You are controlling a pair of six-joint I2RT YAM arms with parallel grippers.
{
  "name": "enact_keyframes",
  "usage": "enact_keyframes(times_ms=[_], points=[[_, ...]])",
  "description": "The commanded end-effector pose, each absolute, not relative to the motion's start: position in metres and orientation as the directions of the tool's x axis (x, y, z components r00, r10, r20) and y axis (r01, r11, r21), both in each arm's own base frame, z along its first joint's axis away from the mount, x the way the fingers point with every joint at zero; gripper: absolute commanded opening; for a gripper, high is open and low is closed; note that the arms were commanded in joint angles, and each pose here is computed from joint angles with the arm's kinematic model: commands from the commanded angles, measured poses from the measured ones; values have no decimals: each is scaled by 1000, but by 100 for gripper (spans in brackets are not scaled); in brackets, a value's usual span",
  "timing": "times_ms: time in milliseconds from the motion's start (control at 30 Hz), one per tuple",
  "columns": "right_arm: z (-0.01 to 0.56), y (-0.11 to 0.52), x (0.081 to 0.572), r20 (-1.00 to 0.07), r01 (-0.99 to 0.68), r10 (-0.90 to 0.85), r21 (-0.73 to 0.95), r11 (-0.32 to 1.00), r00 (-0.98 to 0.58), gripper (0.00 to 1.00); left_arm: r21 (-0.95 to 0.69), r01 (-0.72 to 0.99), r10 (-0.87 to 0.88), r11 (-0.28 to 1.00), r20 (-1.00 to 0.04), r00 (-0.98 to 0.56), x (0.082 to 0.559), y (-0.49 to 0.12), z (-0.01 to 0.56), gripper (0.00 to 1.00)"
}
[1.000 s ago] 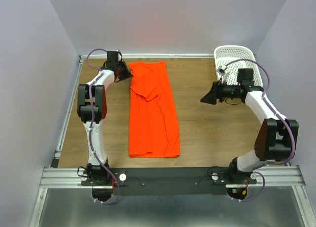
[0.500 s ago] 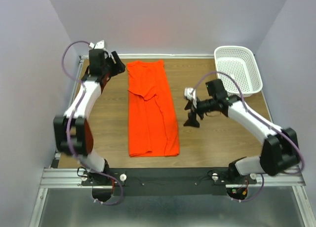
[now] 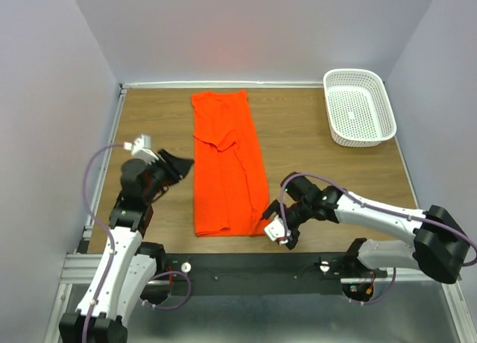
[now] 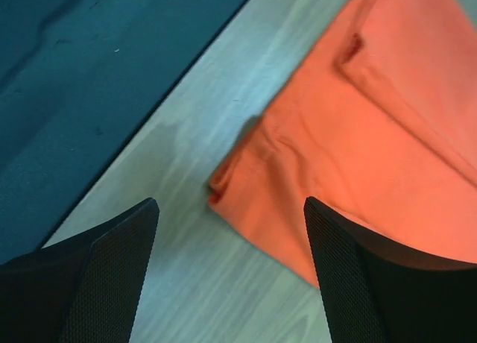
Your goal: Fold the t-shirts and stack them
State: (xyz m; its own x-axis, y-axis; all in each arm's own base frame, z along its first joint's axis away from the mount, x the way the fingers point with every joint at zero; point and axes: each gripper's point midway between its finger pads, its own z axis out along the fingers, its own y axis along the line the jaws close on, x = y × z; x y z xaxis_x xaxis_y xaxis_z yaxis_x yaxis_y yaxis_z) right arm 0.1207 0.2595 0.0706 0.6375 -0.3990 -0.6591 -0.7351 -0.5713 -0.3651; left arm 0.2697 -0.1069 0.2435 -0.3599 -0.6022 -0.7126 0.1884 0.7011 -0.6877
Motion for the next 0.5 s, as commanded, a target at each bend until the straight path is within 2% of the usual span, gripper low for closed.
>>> enact_keyframes(times_ms=[0, 67, 167, 333, 467], points=[[49, 258, 123, -565, -714, -467, -370, -594, 680, 85, -796, -130, -651, 591, -377, -659, 220, -128, 151, 48], [45, 261, 121, -561, -714, -471, -363, -599, 681, 83, -758, -208, -660, 618, -357, -661, 211, -120, 139, 49], [31, 261, 125, -532, -716, -502, -347, -605, 682, 81, -671, -311, -648, 673, -332, -686, 194, -107, 135, 60], [23, 268, 126, -510, -713, -516, -344, -611, 688, 77, -623, -350, -614, 699, -272, -741, 176, -111, 119, 65], [20, 268, 127, -513, -734, -540, -329, -595, 667, 73, -582, -436, -637, 686, -191, -747, 168, -122, 101, 65]])
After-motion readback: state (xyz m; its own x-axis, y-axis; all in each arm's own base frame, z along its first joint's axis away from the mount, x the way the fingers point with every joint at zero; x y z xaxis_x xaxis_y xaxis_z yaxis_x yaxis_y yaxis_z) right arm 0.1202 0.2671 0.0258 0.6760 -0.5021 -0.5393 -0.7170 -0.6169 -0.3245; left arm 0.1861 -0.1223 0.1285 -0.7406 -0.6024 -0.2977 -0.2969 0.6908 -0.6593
